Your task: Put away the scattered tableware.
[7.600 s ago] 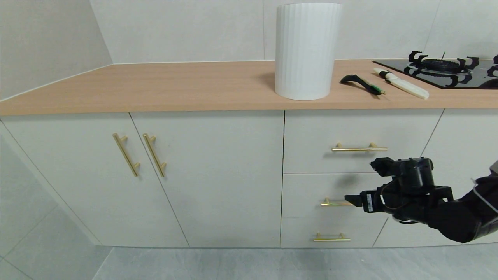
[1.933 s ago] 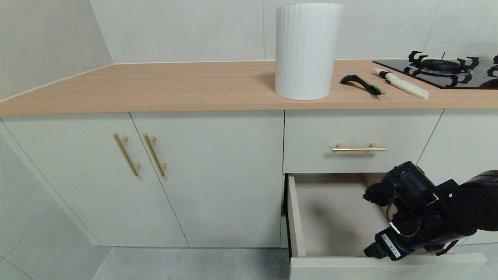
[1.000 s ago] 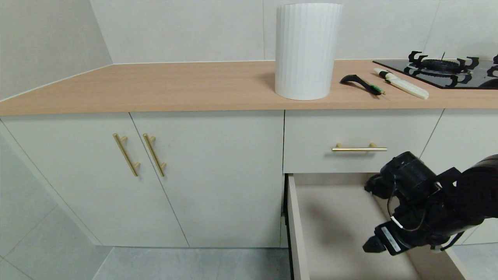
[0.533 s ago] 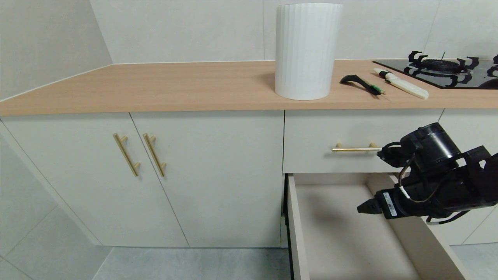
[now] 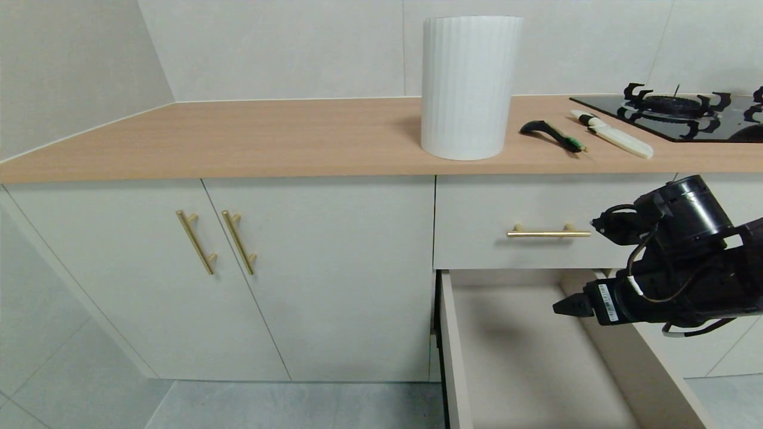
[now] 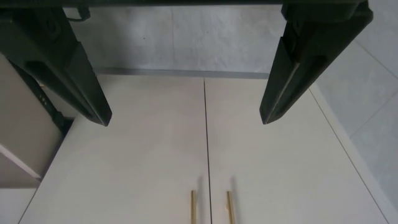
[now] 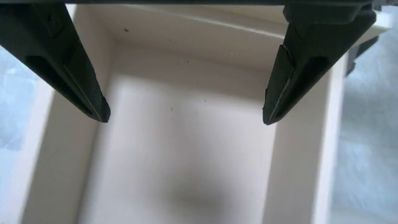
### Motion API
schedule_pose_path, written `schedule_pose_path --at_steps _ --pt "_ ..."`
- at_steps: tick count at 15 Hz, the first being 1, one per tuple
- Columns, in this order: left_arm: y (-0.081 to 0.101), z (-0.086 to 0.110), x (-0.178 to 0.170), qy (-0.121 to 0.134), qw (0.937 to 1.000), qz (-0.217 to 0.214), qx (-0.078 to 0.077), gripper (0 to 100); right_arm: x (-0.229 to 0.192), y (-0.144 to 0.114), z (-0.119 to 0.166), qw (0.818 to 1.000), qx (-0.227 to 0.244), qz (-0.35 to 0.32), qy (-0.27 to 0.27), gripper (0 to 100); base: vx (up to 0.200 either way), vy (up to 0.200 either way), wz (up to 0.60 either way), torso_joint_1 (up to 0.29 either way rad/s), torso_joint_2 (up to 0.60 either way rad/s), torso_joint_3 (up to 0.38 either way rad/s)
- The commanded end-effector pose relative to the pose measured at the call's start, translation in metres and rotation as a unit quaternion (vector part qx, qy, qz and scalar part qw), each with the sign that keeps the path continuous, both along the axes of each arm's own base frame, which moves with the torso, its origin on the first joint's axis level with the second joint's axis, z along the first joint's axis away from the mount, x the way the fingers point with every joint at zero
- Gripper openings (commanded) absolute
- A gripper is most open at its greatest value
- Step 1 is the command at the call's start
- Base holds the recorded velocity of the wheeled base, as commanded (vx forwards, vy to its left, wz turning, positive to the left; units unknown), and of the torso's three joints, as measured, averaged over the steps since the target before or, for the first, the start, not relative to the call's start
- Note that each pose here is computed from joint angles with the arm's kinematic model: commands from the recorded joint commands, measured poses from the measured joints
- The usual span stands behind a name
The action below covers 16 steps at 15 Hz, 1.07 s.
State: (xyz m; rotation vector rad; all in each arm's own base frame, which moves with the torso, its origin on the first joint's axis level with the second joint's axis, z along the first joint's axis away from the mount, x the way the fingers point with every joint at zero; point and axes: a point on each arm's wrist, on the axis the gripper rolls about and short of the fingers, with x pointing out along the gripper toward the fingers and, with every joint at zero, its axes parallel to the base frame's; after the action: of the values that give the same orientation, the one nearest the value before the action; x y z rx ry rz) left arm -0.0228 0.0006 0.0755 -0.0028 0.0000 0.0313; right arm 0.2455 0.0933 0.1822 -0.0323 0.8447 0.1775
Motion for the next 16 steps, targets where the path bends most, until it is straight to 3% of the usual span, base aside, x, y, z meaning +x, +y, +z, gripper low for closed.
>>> schedule_pose_path --at_steps 1,16 --pt "0.0 0.0 0.0 0.0 1.0 0.0 0.0 100 -0.0025 -0.0008 0.002 1.0 0.002 0.0 -0.004 100 0.0 0.0 0.0 0.085 -0.29 -0.271" --pt "0.0 0.0 0.0 0.0 1.0 0.0 0.0 100 -0.0034 -0.0013 0.0046 1.0 0.0 0.001 -0.01 100 0.0 0.0 0.0 0.164 -0.46 -0.296"
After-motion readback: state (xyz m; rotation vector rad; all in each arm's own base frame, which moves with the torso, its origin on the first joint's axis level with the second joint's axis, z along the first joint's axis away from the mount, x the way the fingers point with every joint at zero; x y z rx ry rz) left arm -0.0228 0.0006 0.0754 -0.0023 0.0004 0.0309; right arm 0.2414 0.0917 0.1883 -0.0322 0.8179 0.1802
